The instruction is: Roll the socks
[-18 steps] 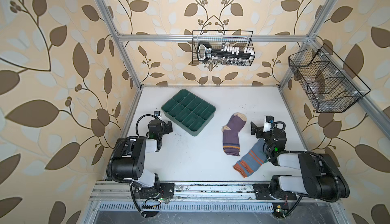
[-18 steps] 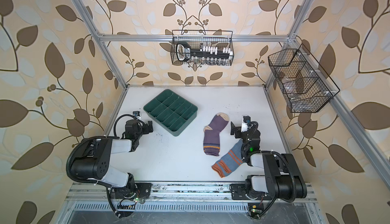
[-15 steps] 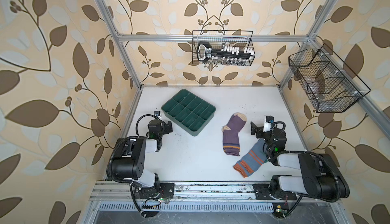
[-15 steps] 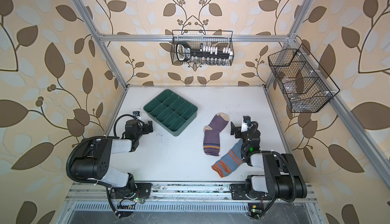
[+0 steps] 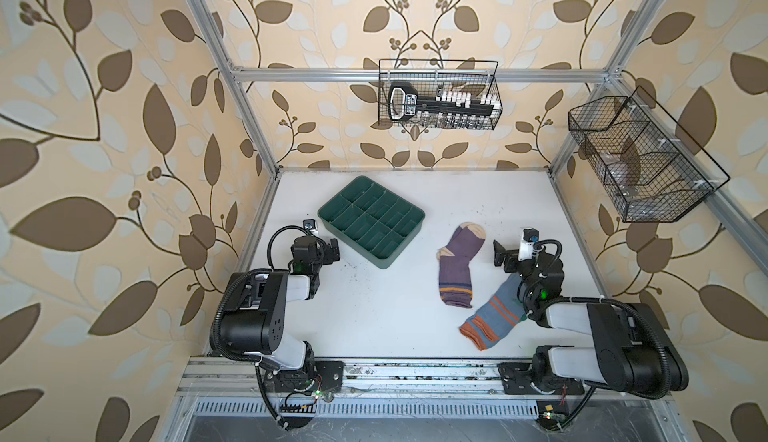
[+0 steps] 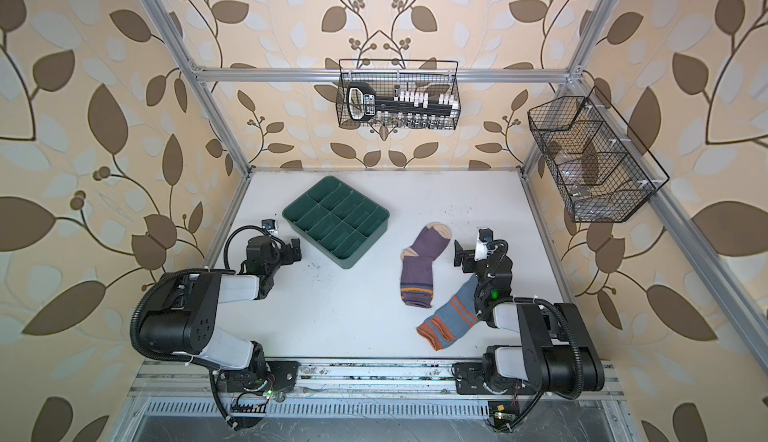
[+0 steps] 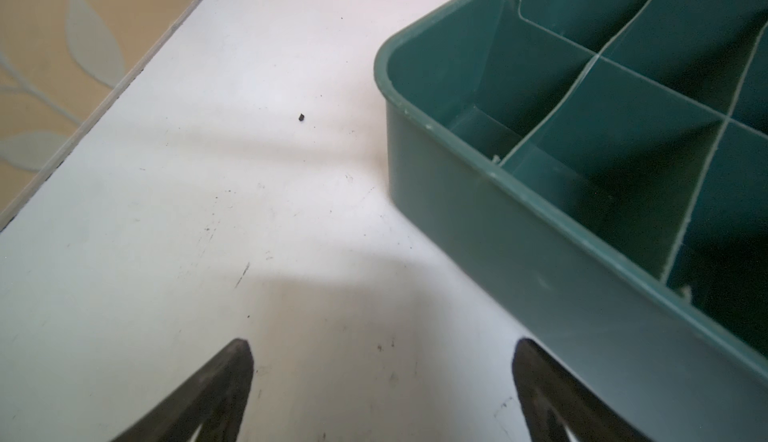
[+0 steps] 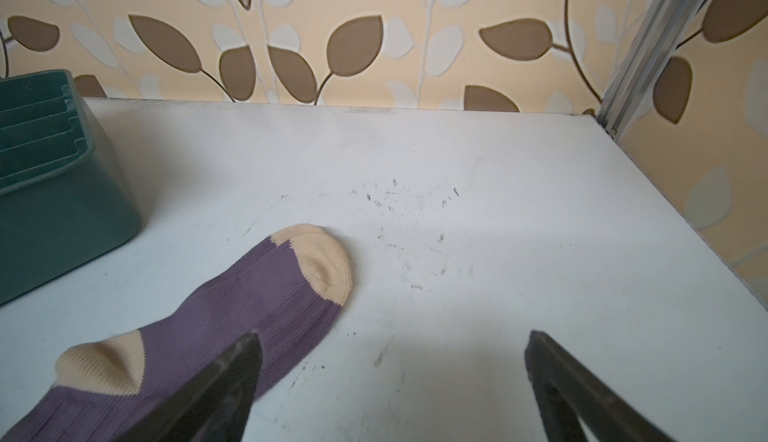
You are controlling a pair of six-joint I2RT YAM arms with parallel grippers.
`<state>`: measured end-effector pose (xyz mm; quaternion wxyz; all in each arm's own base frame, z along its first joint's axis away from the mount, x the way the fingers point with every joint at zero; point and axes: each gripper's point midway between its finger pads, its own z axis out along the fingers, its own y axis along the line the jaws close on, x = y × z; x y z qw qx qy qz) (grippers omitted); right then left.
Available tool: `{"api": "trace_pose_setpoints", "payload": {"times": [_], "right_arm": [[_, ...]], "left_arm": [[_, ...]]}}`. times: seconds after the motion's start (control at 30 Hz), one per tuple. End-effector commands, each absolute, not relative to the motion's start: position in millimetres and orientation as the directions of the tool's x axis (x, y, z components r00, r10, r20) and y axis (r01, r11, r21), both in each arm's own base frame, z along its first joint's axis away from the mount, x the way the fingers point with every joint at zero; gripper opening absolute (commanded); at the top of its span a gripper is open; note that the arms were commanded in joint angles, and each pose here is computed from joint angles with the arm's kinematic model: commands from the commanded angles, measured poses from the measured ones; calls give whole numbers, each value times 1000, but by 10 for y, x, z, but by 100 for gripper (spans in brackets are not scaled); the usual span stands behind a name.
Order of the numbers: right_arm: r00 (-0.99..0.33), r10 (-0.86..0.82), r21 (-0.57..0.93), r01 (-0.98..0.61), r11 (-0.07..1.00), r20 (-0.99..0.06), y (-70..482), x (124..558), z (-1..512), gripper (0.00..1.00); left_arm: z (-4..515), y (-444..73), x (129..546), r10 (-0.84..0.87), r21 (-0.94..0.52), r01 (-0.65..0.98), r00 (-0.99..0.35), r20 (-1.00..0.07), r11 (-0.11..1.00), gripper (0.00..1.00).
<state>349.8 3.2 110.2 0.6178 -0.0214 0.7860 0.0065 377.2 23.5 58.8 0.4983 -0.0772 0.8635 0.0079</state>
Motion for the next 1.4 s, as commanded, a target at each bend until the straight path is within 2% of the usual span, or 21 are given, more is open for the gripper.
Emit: {"api": "trace_pose_setpoints", "payload": {"times": [0.0,0.23,0.33,0.4,0.5,0.53,0.6,0.63,0.67,0.7,0.77,0.87,0.93,0.97,1.1,1.2,1.37], "right_arm": [[-210,-31,-25,-33,999,-977,19,3529,1174,100],[-214,-20,-19,-4,1000,-977,-31,3546,1199,100],[-248,8,-1,36,999,-969,-122,3581,1368,100],[-224,13,2,49,999,-975,-147,3586,1694,100],[-87,80,84,-49,995,-993,-37,3558,2432,100],[-28,125,127,-138,982,-992,66,3520,2695,100],[38,209,184,-346,920,-977,353,3430,3105,100],[33,257,217,-440,871,-966,499,3401,3269,100],[-3,316,276,-495,824,-949,595,3404,3371,100],[-69,395,377,-482,791,-916,604,3471,3390,100],[-246,577,628,-304,717,-778,467,3656,3175,100],[-323,605,686,-322,652,-727,518,3789,3119,100],[-340,622,708,-294,642,-705,479,3868,3047,100],[-345,611,700,-290,653,-713,489,3896,3010,100],[-401,486,594,-208,778,-777,678,3973,2762,100],[-488,291,419,-175,891,-823,967,3975,2514,100],[-582,118,295,-220,930,-805,1354,3925,2210,97]], "left_arm": [[747,294,3834,-131,-67,-160,-439,-889,985,99],[768,313,3834,-138,-70,-171,-430,-892,983,99],[1115,464,3838,-164,-63,-259,-392,-905,964,99],[1412,525,3788,-190,-68,-303,-393,-900,951,99],[2052,516,3723,-272,-186,-315,-258,-927,931,99],[2202,582,3653,-375,-283,-375,-197,-906,883,99],[2290,829,3365,-633,-518,-586,11,-774,623,99],[2303,813,3275,-715,-603,-596,69,-696,530,99],[2392,646,3356,-734,-643,-504,28,-679,576,99],[2458,518,3400,-750,-674,-438,-1,-661,595,99],[2479,354,3378,-783,-700,-413,-54,-620,583,99],[2359,261,3248,-828,-692,-491,-119,-548,529,93],[2221,162,3163,-851,-677,-539,-167,-497,501,94],[2143,95,3125,-859,-663,-562,-197,-472,494,98],[1808,-271,3046,-869,-585,-644,-331,-368,493,99],[1555,-592,3089,-856,-534,-669,-427,-293,516,97],[1241,-825,3250,-850,-484,-701,-468,-240,523,88]]}}
